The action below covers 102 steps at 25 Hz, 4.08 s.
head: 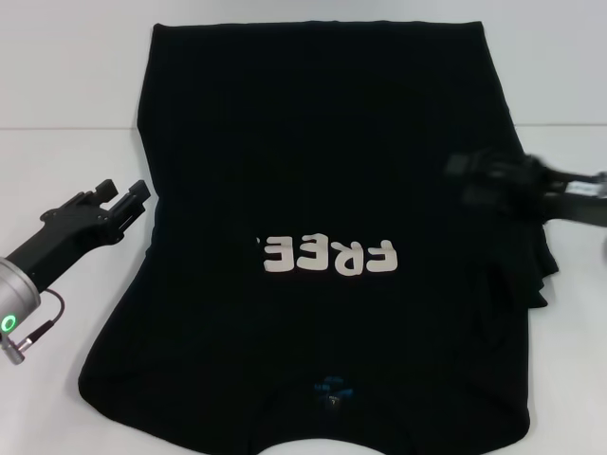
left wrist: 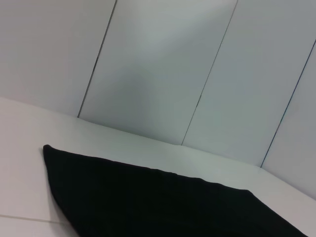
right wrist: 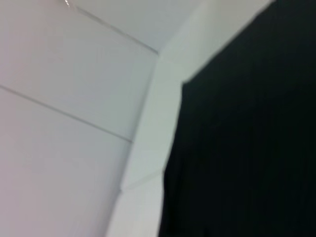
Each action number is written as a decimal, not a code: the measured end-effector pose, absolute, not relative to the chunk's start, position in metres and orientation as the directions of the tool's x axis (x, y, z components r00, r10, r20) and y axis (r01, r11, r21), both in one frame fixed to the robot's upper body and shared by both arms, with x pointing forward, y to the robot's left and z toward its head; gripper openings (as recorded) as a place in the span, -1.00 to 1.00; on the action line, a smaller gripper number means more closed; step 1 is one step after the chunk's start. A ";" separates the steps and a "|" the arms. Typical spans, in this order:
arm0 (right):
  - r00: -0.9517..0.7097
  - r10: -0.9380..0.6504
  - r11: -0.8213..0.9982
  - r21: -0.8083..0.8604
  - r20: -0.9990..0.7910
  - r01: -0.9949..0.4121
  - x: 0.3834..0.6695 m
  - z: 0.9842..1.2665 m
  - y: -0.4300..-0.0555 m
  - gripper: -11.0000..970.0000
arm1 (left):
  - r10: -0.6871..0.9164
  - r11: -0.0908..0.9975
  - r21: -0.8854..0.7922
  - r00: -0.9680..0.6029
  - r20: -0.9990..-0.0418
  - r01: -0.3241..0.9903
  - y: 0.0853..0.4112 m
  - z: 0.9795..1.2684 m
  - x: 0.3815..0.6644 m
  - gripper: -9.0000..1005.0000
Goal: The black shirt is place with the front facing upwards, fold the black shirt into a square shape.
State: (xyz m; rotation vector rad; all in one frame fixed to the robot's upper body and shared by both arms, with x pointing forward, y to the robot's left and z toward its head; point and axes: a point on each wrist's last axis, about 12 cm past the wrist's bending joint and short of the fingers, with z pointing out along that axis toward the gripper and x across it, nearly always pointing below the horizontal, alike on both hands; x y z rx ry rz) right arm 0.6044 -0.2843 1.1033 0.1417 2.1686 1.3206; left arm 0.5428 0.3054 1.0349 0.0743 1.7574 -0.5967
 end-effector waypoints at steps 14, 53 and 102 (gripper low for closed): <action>-0.805 0.389 0.526 0.826 -0.447 -0.204 0.595 1.121 -0.320 0.67 | -0.254 0.866 -0.348 -0.283 -0.925 0.358 0.306 1.034 0.542 0.08; -0.904 0.417 0.641 0.737 -0.099 0.215 0.584 1.094 -0.342 0.55 | -0.192 0.924 -0.255 -0.231 -0.954 0.284 0.316 1.034 0.549 0.08; -0.850 0.456 0.622 0.778 -0.265 0.091 0.620 1.104 -0.307 -0.92 | -0.171 0.936 -0.229 -0.224 -0.960 0.266 0.315 1.032 0.550 0.08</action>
